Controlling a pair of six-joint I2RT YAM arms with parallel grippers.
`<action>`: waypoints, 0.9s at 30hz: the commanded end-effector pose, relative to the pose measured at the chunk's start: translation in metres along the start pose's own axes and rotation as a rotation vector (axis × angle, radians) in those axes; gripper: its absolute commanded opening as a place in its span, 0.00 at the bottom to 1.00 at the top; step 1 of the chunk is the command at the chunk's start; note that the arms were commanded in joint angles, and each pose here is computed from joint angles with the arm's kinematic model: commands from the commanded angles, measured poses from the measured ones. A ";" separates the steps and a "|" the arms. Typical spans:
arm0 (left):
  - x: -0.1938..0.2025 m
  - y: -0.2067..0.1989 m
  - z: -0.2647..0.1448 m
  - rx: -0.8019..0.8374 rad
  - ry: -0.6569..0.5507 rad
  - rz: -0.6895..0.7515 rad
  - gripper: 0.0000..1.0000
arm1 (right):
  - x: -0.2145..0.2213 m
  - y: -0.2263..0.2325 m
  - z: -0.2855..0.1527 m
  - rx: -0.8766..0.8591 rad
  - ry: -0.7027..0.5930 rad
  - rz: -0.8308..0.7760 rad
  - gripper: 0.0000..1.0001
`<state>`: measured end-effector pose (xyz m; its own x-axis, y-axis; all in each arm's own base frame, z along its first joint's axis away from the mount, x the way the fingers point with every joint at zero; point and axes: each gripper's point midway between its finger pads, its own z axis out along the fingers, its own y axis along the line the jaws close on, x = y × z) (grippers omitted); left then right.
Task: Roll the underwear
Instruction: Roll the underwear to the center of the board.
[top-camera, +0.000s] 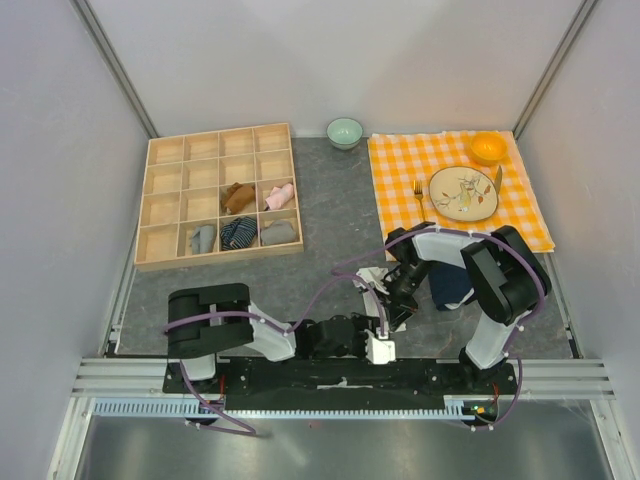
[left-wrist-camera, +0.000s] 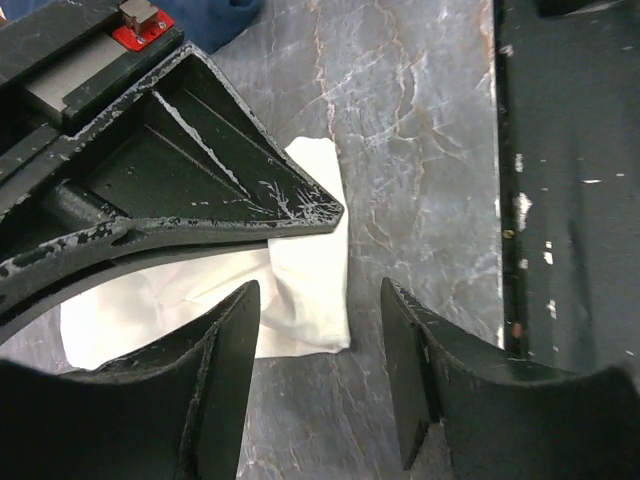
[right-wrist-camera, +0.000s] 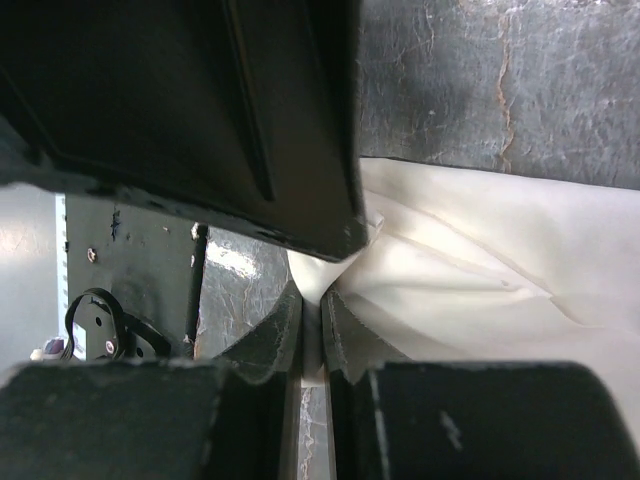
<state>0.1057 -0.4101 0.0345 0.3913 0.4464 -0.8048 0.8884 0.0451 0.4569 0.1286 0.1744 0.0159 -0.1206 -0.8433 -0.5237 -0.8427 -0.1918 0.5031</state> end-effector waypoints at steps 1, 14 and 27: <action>0.001 0.019 0.012 -0.094 0.038 0.099 0.58 | 0.005 -0.001 0.002 -0.010 0.006 -0.017 0.15; 0.006 -0.011 0.010 0.085 0.083 -0.106 0.02 | -0.006 -0.025 -0.039 0.201 -0.069 -0.023 0.37; 0.024 0.021 0.006 0.345 0.162 -0.945 0.02 | -0.025 0.003 -0.105 0.529 -0.155 -0.361 0.55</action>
<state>0.1535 -0.4083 0.0294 -0.1961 0.4757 -0.8575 0.9770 0.1691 -0.1297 0.2147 0.1376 0.1089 0.0580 -0.7267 -0.6845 -0.9944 0.0188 -0.1041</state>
